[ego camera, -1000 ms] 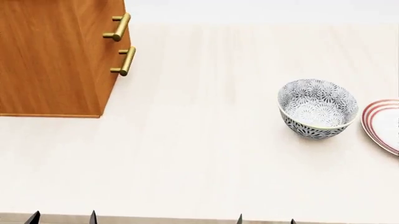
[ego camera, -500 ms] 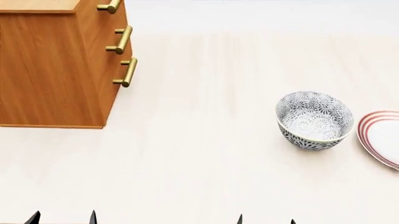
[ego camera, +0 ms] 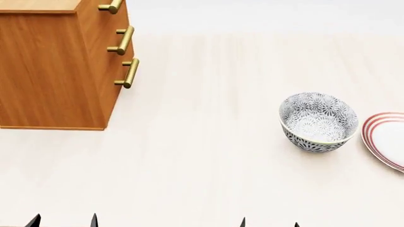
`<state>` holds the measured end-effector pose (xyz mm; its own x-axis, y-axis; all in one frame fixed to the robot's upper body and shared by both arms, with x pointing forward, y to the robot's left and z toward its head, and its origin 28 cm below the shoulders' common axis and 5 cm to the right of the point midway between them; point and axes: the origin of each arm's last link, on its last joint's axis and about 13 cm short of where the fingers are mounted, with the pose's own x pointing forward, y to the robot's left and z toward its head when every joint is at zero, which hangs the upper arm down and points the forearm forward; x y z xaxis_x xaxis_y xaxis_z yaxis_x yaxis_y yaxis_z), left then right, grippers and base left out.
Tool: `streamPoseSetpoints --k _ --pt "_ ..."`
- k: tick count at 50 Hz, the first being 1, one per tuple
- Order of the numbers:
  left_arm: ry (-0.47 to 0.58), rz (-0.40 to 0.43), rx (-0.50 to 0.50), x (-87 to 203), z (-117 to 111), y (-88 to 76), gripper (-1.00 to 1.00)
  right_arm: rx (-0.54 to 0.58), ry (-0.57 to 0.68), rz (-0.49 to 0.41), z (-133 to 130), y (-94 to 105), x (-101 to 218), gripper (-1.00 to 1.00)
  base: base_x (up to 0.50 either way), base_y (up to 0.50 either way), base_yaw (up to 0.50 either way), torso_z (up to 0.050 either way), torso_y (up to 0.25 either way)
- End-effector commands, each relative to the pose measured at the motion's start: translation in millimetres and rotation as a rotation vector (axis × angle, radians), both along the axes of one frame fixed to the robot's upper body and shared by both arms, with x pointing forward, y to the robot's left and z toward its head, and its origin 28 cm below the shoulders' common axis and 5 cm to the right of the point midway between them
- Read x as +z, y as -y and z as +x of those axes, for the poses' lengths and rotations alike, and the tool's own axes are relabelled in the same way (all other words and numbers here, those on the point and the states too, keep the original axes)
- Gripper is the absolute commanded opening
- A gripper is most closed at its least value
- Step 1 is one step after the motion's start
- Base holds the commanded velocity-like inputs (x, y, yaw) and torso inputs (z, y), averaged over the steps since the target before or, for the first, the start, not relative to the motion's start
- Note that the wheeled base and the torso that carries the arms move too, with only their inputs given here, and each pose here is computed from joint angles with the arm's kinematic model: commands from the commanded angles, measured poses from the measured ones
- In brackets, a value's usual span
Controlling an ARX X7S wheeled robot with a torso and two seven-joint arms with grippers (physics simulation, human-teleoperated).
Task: Put the bowl on top of the cabinet.
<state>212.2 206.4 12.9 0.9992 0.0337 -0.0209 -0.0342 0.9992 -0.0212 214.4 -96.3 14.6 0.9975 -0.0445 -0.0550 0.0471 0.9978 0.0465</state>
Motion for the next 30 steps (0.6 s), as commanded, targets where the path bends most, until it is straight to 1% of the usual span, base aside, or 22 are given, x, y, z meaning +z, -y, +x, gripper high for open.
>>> streamPoseSetpoints --k 1,5,8,12,13,15,18,23,30 --pt "-0.006 -0.004 0.004 -0.2 -0.1 0.1 1.00 -0.006 -0.001 -0.003 -0.5 -0.3 0.4 1.00 0.00 0.00 0.00 0.050 0.000" --pt "-0.014 -0.010 0.003 0.3 0.0 0.5 1.00 -0.006 0.000 0.000 -0.9 -0.3 0.8 1.00 0.00 0.00 0.00 0.045 0.000" --pt "-0.008 -0.006 0.004 1.4 -1.3 0.8 1.00 -0.007 0.001 0.001 -1.9 -0.3 1.7 1.00 0.00 0.00 0.00 0.006 0.000" --pt "0.047 -0.001 -0.014 11.3 -12.5 4.0 1.00 -0.022 0.049 -0.010 -12.1 -0.9 8.9 1.00 0.00 0.00 0.00 0.000 0.000" --pt "0.073 0.022 -0.004 14.2 -16.1 5.1 1.00 -0.032 0.074 -0.020 -17.0 -1.2 11.8 1.00 0.00 0.00 0.00 0.000 0.000" --pt "0.088 0.023 -0.016 17.4 -20.7 6.8 1.00 -0.031 0.099 -0.025 -23.4 -1.8 15.3 1.00 0.00 0.00 0.00 0.000 0.000" --pt "0.152 0.078 0.012 23.9 -29.4 10.0 1.00 -0.027 0.145 -0.026 -35.9 -2.1 22.4 1.00 0.00 0.00 0.00 0.000 0.000" --pt "0.214 0.123 0.031 30.7 -39.8 13.8 1.00 -0.026 0.202 -0.028 -50.8 -2.5 30.0 1.00 0.00 0.00 0.00 0.000 0.000" --pt "0.261 0.134 0.035 36.6 -49.8 15.5 1.00 -0.021 0.243 -0.026 -62.1 -2.7 34.8 1.00 0.00 0.00 0.00 0.000 0.000"
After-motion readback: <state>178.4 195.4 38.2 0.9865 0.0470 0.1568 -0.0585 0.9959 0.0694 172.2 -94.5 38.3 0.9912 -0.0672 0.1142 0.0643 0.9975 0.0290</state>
